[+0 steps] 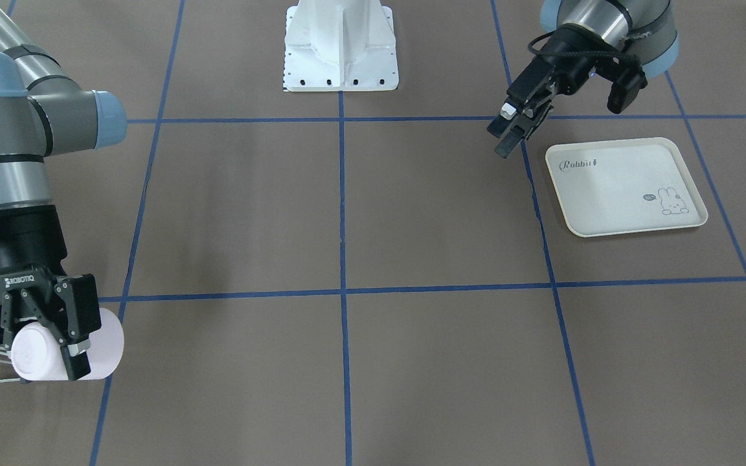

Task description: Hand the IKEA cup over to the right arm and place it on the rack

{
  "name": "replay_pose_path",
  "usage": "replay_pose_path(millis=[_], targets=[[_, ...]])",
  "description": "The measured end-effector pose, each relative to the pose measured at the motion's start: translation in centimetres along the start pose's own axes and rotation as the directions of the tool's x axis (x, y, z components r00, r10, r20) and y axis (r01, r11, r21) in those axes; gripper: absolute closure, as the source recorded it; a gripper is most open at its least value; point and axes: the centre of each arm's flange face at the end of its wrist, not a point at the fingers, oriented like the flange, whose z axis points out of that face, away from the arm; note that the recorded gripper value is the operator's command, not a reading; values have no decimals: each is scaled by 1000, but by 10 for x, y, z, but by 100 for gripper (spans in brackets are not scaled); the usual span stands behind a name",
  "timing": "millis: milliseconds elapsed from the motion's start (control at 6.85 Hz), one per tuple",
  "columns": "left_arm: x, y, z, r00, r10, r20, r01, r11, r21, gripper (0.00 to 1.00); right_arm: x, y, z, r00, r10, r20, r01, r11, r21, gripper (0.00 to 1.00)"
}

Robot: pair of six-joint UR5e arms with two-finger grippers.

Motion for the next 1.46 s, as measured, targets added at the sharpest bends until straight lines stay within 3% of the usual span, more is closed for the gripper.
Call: replay_pose_path(millis=[146, 438, 730, 1021, 1459], targets=[[-12, -6, -16, 992, 106, 72, -107, 994, 9, 0, 30, 5, 4, 992, -97, -84, 100, 995, 31, 100], [-36, -16, -39, 957, 229, 179, -234, 972, 4, 0, 87, 15, 8, 941, -243, -236, 266, 961, 71, 100], [-47, -20, -44, 943, 258, 211, -264, 965, 0, 0, 116, 23, 18, 899, -274, -342, 330, 936, 119, 100], [-51, -21, -43, 940, 261, 219, -268, 964, 0, 0, 119, 34, 20, 890, -274, -365, 342, 930, 135, 100], [-55, -23, -41, 938, 261, 227, -268, 963, 1, 0, 117, 58, 19, 896, -261, -360, 330, 933, 145, 100]])
